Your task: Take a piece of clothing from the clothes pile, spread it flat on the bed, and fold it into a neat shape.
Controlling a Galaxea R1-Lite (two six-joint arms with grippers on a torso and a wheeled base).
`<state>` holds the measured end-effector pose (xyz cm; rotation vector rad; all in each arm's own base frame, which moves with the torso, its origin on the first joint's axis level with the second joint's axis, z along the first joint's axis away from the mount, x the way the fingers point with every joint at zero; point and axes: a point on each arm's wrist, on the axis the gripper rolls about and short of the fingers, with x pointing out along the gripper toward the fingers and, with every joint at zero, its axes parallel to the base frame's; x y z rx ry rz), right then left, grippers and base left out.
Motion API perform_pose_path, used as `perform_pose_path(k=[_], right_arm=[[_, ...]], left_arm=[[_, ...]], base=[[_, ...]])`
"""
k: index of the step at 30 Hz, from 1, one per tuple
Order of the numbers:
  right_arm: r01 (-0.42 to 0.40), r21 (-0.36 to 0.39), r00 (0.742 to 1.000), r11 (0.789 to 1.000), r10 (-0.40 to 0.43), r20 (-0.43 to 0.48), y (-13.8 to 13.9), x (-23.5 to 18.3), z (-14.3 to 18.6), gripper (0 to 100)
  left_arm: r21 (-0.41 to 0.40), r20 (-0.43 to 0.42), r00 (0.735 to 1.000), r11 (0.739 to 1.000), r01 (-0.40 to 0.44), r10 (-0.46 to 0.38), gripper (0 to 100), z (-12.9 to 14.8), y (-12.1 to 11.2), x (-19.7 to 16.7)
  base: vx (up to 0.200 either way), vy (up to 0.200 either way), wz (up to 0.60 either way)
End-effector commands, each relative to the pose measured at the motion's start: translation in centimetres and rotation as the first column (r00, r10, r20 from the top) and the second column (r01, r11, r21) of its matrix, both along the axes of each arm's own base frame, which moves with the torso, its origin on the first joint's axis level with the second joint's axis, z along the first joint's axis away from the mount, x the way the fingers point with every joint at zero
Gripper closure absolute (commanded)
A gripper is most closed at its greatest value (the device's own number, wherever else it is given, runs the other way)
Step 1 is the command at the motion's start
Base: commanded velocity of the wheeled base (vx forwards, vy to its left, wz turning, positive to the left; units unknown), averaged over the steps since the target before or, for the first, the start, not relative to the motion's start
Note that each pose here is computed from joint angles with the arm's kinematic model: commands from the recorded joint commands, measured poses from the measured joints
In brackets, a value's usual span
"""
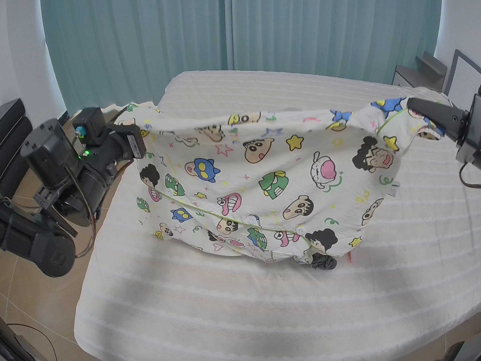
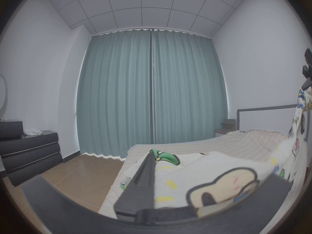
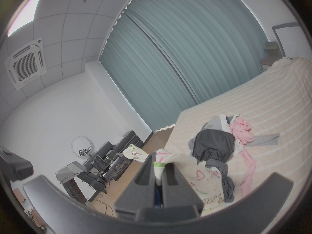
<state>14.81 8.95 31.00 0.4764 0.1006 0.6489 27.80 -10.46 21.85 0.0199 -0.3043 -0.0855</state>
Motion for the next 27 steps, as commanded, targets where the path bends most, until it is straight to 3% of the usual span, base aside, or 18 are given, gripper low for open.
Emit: perform_pose_path(k=[1, 6, 13, 27], right_arm=[[0.006, 0.053, 0.996, 0.999, -0.011, 0.092, -1.2, -1.8, 2.5, 100], [0.003, 0.065, 0.993, 0.998, -0.010, 0.114, -1.7, -2.5, 2.9, 100], [0.002, 0.062, 0.994, 0.998, -0.009, 0.109, -1.8, -2.8, 2.6, 100], [0.000, 0.063, 0.994, 0.998, -0.007, 0.112, -1.9, -3.0, 2.5, 100]], left_arm=[[-0.069, 0.136, 0.991, 0.998, -0.009, 0.018, 100, 6.1, 0.9, -3.2], [-0.108, 0.216, 0.976, 0.994, 0.013, 0.010, 100, 9.0, 1.0, -5.2], [-0.093, 0.231, 0.972, 0.994, 0.054, -0.032, 100, 10.6, 0.9, -8.2], [-0.069, 0.175, 0.985, 0.997, 0.028, -0.016, 100, 9.0, 0.9, -9.6]], base=[[0.000, 0.000, 0.00], [0.000, 0.000, 0.00], [0.000, 0.000, 0.00], [-0.014, 0.000, 0.00]])
